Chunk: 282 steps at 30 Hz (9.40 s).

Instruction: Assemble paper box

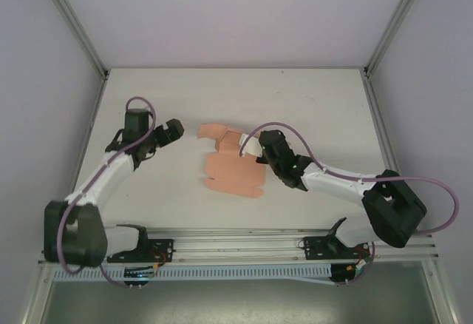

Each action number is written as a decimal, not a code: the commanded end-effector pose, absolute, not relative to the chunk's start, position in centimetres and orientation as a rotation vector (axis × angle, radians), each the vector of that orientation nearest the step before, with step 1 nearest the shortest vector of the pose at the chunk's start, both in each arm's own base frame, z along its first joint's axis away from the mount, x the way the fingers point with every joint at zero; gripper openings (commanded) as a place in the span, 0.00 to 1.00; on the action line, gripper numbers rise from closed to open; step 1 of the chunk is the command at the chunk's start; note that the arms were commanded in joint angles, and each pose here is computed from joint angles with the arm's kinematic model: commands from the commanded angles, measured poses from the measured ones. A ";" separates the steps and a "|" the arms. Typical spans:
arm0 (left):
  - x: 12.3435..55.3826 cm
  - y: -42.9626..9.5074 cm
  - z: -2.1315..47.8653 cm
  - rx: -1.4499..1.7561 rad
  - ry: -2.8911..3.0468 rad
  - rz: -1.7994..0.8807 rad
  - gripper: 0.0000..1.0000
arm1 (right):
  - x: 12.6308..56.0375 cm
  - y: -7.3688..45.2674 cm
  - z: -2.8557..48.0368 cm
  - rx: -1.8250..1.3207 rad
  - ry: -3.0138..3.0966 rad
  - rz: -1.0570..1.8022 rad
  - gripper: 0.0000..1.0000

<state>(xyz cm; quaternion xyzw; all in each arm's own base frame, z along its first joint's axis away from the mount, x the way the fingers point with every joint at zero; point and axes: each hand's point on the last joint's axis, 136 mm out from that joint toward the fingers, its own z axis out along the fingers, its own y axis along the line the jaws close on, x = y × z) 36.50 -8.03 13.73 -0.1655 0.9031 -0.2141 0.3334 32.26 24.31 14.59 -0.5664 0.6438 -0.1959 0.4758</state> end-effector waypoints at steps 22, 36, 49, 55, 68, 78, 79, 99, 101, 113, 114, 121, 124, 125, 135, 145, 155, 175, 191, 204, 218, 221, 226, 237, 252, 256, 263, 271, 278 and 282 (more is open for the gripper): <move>33.9 -21.9 9.6 0.281 2.315 -1.182 0.59 | 32.9 24.2 12.7 -1.364 1.625 -0.575 0.00; 32.3 -24.4 9.9 0.495 2.175 -1.220 0.59 | 33.4 24.9 12.8 -1.424 1.595 -0.662 0.00; 32.5 -24.8 8.0 0.525 2.139 -1.127 0.62 | 32.3 25.0 13.0 -1.475 1.487 -0.798 0.00; 32.0 -24.5 7.2 0.562 2.131 -1.037 0.70 | 31.2 24.5 10.9 -1.549 1.468 -0.885 0.00; 31.6 -25.2 7.6 0.634 2.030 -1.041 0.73 | 29.8 24.5 8.2 -1.604 1.460 -0.945 0.00; 34.9 -25.5 7.8 0.598 2.011 -0.952 0.66 | 29.0 25.4 7.9 -1.644 1.476 -0.851 0.00; 35.0 -25.6 7.9 0.602 2.000 -0.954 0.66 | 28.9 25.4 7.7 -1.660 1.481 -0.842 0.00; 38.3 -24.9 3.6 0.441 2.096 -0.536 0.00 | 29.1 25.1 7.4 -1.628 1.596 -0.747 0.00; 38.5 -24.6 2.9 0.425 2.115 -0.442 0.00 | 29.2 25.2 7.6 -1.610 1.602 -0.747 0.00; 38.4 -20.4 -0.6 0.234 2.189 -0.034 0.00 | 29.9 25.0 8.5 -1.536 1.643 -0.733 0.00; 38.4 -20.1 -0.5 0.226 2.185 -0.002 0.00 | 29.9 24.9 8.5 -1.538 1.647 -0.734 0.00; 38.3 -19.4 -1.4 0.183 2.225 0.067 0.00 | 30.0 24.7 8.7 -1.526 1.667 -0.740 0.00; 38.2 -20.1 -1.7 0.210 2.248 0.024 0.00 | 30.1 24.6 8.7 -1.527 1.672 -0.748 0.00; 38.0 -20.6 -1.8 0.239 2.250 -0.011 0.00 | 30.1 24.6 8.6 -1.531 1.673 -0.749 0.00; 36.8 -23.8 -0.7 0.348 2.243 -0.239 0.21 | 29.9 24.3 8.7 -1.534 1.675 -0.749 0.00; 38.5 -24.9 4.4 0.320 2.131 -0.288 0.00 | 29.7 24.4 7.9 -1.542 1.707 -0.729 0.00; 36.7 -24.7 6.1 0.236 2.159 -0.403 0.00 | 30.9 23.7 16.4 -0.877 1.785 -0.557 0.99; 34.5 -26.9 12.0 0.177 2.136 -0.720 0.00 | 25.6 18.0 19.0 -0.527 2.091 0.424 0.89; 36.3 -19.9 9.0 -0.080 2.321 -0.183 0.00 | 28.4 17.2 20.6 -0.388 2.082 0.352 0.00; 36.8 -16.6 7.2 -0.197 2.389 -0.087 0.00 | 28.4 18.2 21.1 -0.427 2.072 0.395 0.00; 35.0 -23.8 11.8 0.197 2.187 -0.596 0.00 | 29.0 18.0 23.4 -0.353 1.995 0.414 0.52; 34.8 -23.9 11.9 0.201 2.184 -0.607 0.00 | 29.1 17.8 25.1 -0.335 1.933 0.426 0.70; 34.5 -24.4 12.5 0.209 2.173 -0.634 0.00 | 30.4 18.8 25.4 -0.339 1.938 0.427 0.92; 33.8 -24.7 13.1 0.210 2.158 -0.664 0.00 | 32.1 22.5 20.9 -0.446 2.074 0.494 0.99; 34.0 -26.1 12.6 0.239 2.175 -0.655 0.00 | 35.1 20.9 22.8 0.069 1.815 0.255 0.99; 34.1 -25.4 12.5 0.199 2.186 -0.610 0.00 | 34.0 20.0 22.9 0.103 1.824 0.207 0.99; 34.2 -23.7 12.7 0.095 2.168 -0.559 0.00 | 29.9 17.4 21.3 -0.016 1.939 0.189 0.99; 34.1 -23.0 13.9 0.081 2.143 -0.533 0.00 | 23.7 13.3 16.8 -0.107 2.155 0.206 0.99; 34.0 -23.6 14.0 0.116 2.153 -0.563 0.00 | 24.3 13.2 14.2 -0.042 2.201 0.292 0.99; 33.8 -24.2 13.9 0.149 2.154 -0.587 0.00 | 26.1 13.8 14.5 -0.040 2.175 0.285 0.99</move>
